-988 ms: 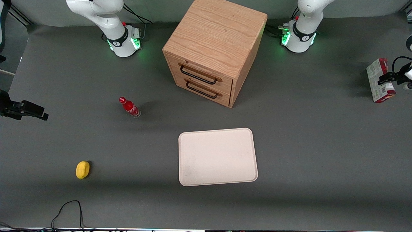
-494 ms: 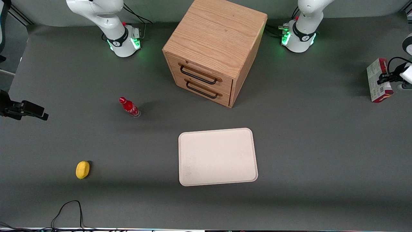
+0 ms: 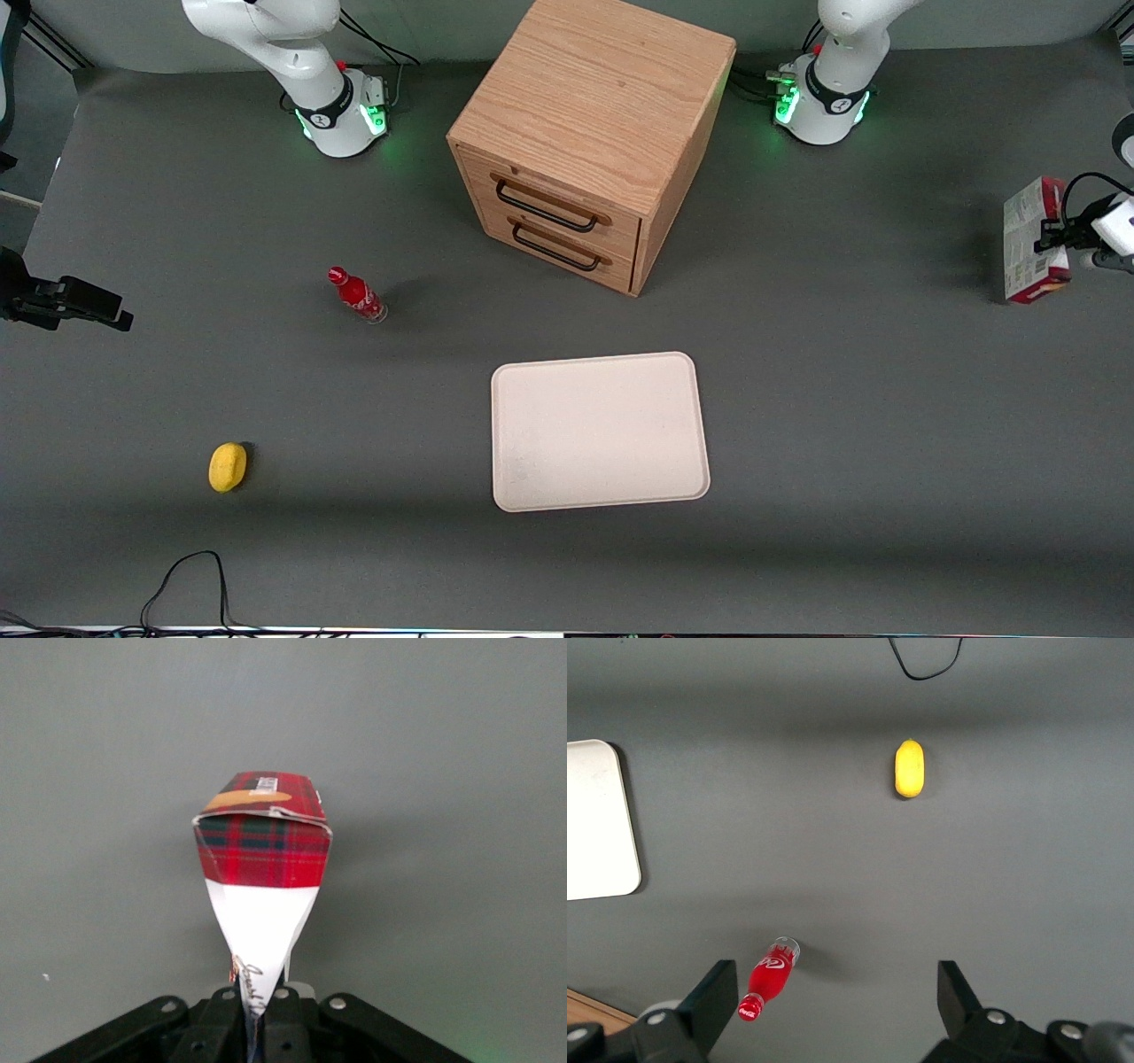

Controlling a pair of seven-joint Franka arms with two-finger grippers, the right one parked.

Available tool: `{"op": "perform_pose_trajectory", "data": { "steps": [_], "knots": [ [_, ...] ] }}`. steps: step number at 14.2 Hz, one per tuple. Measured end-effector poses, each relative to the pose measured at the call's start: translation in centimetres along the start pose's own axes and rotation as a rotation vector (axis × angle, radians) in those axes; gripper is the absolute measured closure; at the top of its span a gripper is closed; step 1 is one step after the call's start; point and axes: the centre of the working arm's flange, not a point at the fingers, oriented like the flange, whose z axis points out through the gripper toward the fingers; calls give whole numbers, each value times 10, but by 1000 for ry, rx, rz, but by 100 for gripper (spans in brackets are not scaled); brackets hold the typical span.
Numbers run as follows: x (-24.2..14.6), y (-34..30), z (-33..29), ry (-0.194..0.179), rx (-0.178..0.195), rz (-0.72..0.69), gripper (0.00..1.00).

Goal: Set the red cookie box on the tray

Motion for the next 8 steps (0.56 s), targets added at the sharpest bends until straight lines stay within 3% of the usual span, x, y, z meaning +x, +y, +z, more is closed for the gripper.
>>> {"op": "perform_pose_trajectory", "data": {
  "steps": [5, 8],
  "knots": [
    [110, 121, -125, 5, 45, 26, 95],
    [151, 201, -170, 59, 59, -7, 95]
  ]
}}
